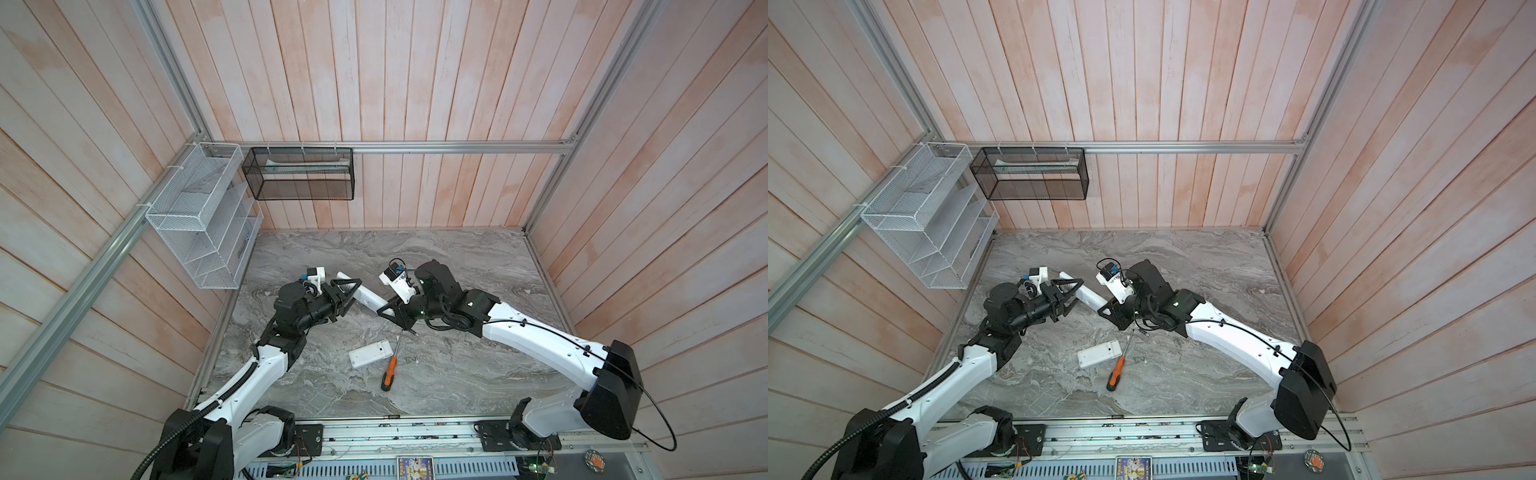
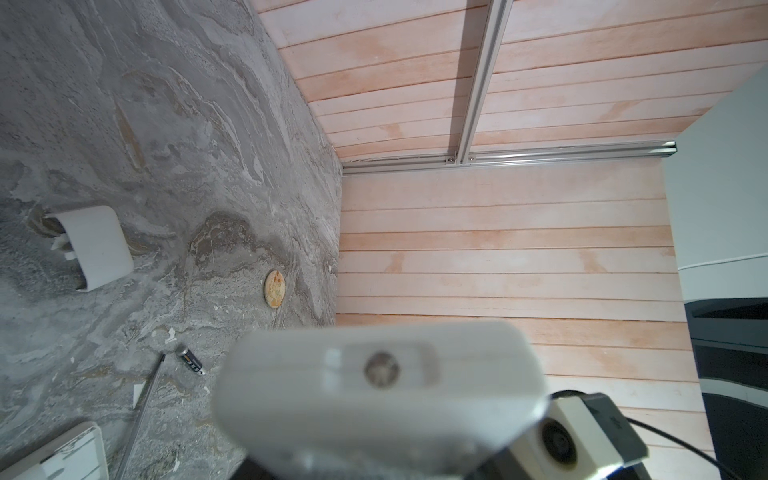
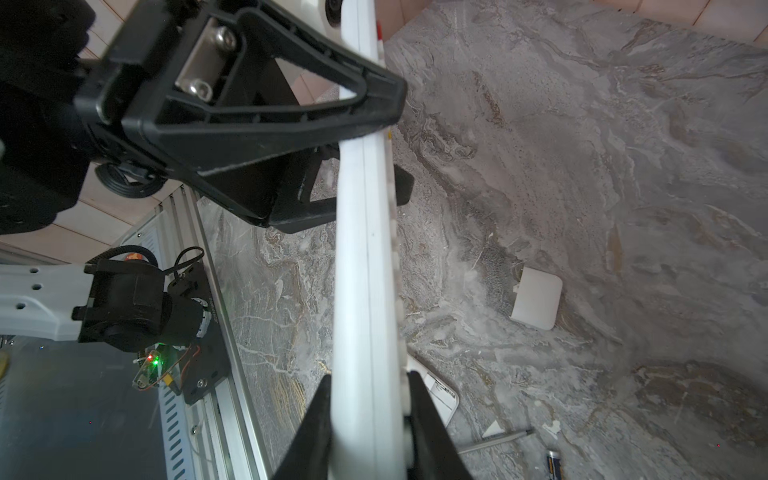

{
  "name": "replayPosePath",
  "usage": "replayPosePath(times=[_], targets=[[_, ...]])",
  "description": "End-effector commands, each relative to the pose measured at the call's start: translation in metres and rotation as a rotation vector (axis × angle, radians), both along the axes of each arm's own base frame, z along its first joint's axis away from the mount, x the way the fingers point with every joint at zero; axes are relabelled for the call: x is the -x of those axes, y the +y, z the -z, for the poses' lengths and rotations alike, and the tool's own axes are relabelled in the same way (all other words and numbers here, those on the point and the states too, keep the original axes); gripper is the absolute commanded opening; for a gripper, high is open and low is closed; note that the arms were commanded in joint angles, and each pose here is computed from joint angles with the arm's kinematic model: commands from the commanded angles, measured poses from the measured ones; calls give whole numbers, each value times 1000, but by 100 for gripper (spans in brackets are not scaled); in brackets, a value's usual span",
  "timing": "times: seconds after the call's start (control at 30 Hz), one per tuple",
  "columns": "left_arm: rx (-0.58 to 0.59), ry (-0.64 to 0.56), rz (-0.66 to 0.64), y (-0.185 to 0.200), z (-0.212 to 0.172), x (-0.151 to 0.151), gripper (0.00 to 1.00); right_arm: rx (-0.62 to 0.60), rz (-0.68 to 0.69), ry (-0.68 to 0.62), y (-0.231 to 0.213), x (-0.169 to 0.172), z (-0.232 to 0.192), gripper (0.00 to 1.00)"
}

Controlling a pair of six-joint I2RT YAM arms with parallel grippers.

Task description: Unload the batteries from the remote control

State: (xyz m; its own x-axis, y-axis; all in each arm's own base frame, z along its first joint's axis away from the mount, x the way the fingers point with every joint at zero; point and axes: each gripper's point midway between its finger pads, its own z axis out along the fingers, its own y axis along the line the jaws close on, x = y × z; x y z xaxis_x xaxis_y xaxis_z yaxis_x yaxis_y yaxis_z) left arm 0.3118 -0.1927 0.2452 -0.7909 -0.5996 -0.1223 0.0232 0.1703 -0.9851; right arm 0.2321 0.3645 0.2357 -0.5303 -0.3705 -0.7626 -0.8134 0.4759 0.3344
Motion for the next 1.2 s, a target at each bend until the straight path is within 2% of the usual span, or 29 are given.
replayPosePath(times=[0.0,0.07,0.17,0.37,0.43,0.57,0.7,0.83,1.17], targets=[[10,-55,19,0,-10,5,29,-39,13,-3,1,-3,-11,9],[4,-58,24,0,-10,5,30,-52,11,-4,1,-2,-13,7],[-13,-65,35,1,-10,6,39,-96,4,18,-1,-2,-20,6],[-100,-113,118,3,-7,11,72,-242,-14,94,-19,-7,-46,3],[-132,-149,189,4,-6,15,84,-288,-36,131,-29,-8,-54,3],[-118,-267,352,5,-20,32,100,-360,-113,235,-47,-2,-66,2],[-94,-362,510,4,-39,51,100,-404,-236,339,-57,18,-75,2],[-77,-443,596,4,-62,62,100,-432,-332,413,-61,37,-81,2],[-67,-492,647,3,-78,68,100,-406,-395,548,-59,49,-60,2]])
